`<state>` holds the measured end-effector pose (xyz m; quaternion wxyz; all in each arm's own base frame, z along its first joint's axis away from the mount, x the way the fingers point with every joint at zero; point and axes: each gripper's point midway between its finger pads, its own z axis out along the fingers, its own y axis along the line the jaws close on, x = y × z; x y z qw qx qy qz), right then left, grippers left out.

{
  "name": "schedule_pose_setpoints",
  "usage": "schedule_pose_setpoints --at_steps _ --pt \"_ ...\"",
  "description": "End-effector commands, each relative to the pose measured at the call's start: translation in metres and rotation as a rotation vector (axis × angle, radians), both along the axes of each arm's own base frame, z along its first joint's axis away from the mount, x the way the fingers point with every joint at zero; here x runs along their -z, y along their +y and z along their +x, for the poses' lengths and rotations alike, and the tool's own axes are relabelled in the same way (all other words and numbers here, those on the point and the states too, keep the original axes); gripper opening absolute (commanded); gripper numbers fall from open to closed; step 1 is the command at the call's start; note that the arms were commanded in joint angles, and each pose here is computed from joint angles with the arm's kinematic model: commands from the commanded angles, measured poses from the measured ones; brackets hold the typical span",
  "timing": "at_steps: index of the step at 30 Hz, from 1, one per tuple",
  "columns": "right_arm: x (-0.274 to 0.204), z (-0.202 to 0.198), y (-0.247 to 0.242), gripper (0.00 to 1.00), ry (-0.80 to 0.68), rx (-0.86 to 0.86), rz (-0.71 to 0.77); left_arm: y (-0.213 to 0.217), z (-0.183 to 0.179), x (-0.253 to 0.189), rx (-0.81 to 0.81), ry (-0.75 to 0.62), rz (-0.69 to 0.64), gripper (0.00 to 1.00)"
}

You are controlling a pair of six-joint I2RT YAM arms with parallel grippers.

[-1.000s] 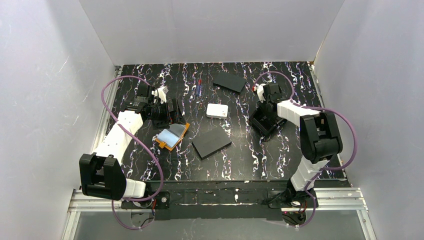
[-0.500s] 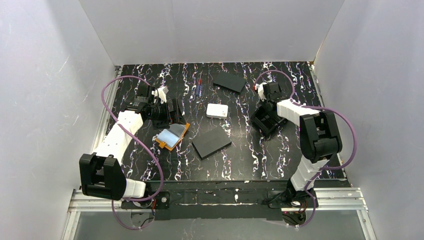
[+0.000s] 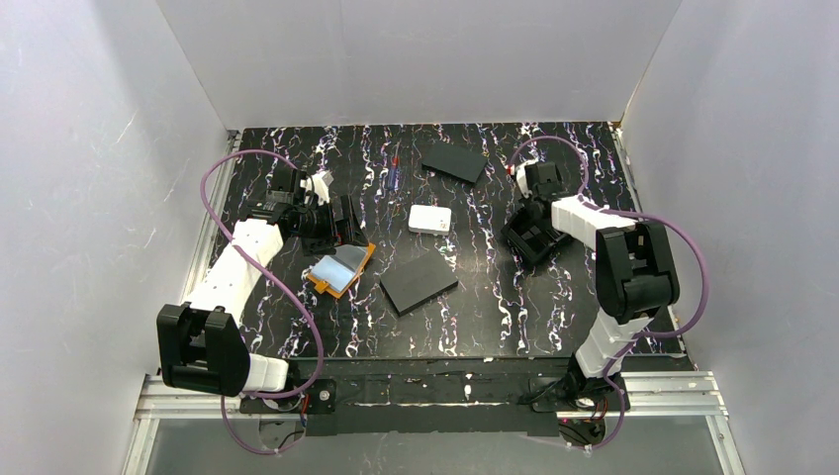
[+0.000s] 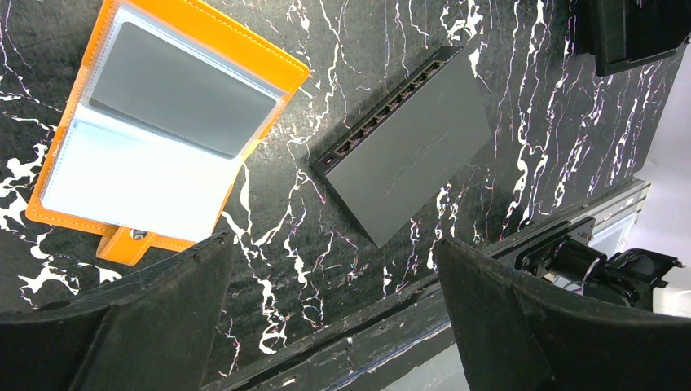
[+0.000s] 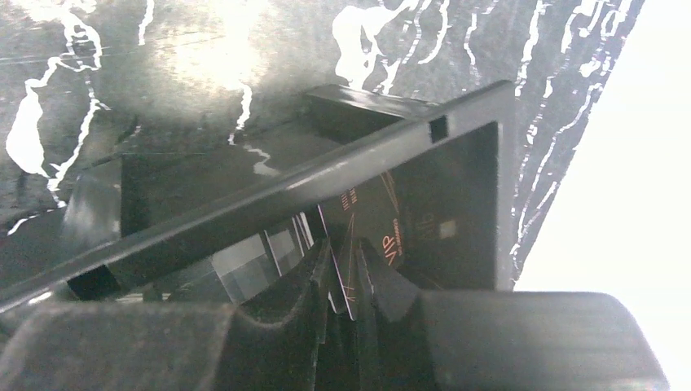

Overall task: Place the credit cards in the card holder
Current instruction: Pick up the credit card from the storage box.

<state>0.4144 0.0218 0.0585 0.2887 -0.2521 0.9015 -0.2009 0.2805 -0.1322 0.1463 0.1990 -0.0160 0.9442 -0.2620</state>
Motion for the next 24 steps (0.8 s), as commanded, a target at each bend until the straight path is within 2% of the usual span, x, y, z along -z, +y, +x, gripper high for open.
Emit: schedule_pose_setpoints --at_steps 1,8,12,18,22,24 --pt "-0.043 0.017 -0.017 0.24 -0.145 0.066 -0.015 -0.002 -0.005 -0.002 0.017 -0.005 -0.010 0.93" --pt "-0.047 0.018 -0.026 0.24 -0.167 0.097 -0.023 -0.003 -0.005 -0.003 0.017 -0.007 -0.011 0.93" --pt "-0.043 0.019 -0.030 0.30 -0.159 0.105 -0.031 -0.003 -0.005 -0.002 0.019 -0.006 -0.012 0.93" --pt "-0.036 0.022 -0.033 0.35 -0.136 0.100 -0.050 -0.003 -0.005 -0.003 0.018 -0.006 -0.013 0.93" --pt "-0.030 0.024 -0.033 0.34 -0.121 0.095 -0.057 -0.003 -0.005 -0.003 0.020 -0.008 -0.013 0.93" --pt "-0.029 0.025 -0.031 0.30 -0.114 0.085 -0.051 -0.003 -0.005 -0.003 0.019 -0.008 -0.013 0.93"
